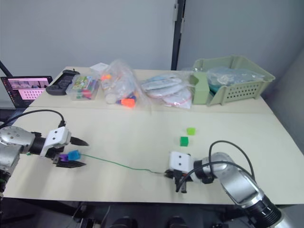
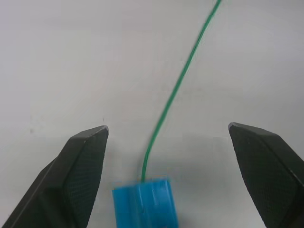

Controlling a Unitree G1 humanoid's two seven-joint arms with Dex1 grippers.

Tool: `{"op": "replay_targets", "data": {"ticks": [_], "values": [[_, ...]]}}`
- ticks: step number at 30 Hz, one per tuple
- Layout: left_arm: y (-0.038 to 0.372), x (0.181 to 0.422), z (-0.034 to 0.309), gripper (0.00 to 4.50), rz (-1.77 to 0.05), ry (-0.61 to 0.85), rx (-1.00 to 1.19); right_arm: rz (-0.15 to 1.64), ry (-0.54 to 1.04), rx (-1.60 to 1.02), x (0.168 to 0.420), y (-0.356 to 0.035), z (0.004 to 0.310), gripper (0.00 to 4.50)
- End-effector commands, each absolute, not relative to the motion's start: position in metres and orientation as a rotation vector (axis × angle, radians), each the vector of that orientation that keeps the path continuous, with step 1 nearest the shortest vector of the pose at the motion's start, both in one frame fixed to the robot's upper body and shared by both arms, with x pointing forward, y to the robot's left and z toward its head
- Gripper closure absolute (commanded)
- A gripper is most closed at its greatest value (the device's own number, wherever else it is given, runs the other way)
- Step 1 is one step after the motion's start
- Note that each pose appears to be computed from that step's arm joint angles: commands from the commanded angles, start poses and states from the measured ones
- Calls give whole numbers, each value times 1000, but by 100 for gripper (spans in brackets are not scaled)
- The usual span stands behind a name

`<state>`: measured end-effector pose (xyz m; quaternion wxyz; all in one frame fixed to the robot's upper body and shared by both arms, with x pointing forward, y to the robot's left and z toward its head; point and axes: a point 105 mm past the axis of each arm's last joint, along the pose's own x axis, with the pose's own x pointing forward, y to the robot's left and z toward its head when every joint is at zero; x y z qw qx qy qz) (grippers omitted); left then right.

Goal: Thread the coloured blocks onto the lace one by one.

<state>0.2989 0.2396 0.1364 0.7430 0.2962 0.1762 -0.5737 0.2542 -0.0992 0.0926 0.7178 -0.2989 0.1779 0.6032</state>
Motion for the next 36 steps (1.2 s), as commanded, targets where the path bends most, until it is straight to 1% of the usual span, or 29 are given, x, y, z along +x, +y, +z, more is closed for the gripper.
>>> {"op": "replay_targets", "data": {"ticks": [1, 3, 9, 11, 17, 20, 24, 29, 30, 31, 36], "values": [[163, 285, 128, 22, -1385, 239, 517, 1355, 384, -686, 255, -86, 99, 450], [124, 279, 115, 22, -1402, 183, 475, 1357, 390, -684, 256, -81, 97, 450], [56, 270, 98, 22, -1424, 127, 443, 1348, 394, -708, 262, -76, 98, 450], [48, 271, 93, 22, -1420, 124, 474, 1346, 400, -714, 263, -77, 98, 450], [45, 273, 91, 22, -1438, 127, 507, 1339, 412, -717, 262, -79, 96, 450], [45, 275, 89, 109, -1443, 135, 533, 1332, 408, -716, 263, -79, 97, 450], [44, 275, 86, 241, -1460, 135, 526, 1324, 404, -714, 263, -79, 97, 450], [46, 276, 85, 416, -1470, 142, 533, 1314, 405, -716, 265, -81, 97, 450], [47, 276, 85, 439, -1471, 141, 532, 1311, 406, -717, 265, -81, 97, 450], [48, 276, 85, 445, -1471, 141, 532, 1309, 406, -719, 266, -81, 97, 450], [47, 279, 90, 445, -1463, 119, 523, 1305, 410, -726, 267, -83, 98, 450]]}}
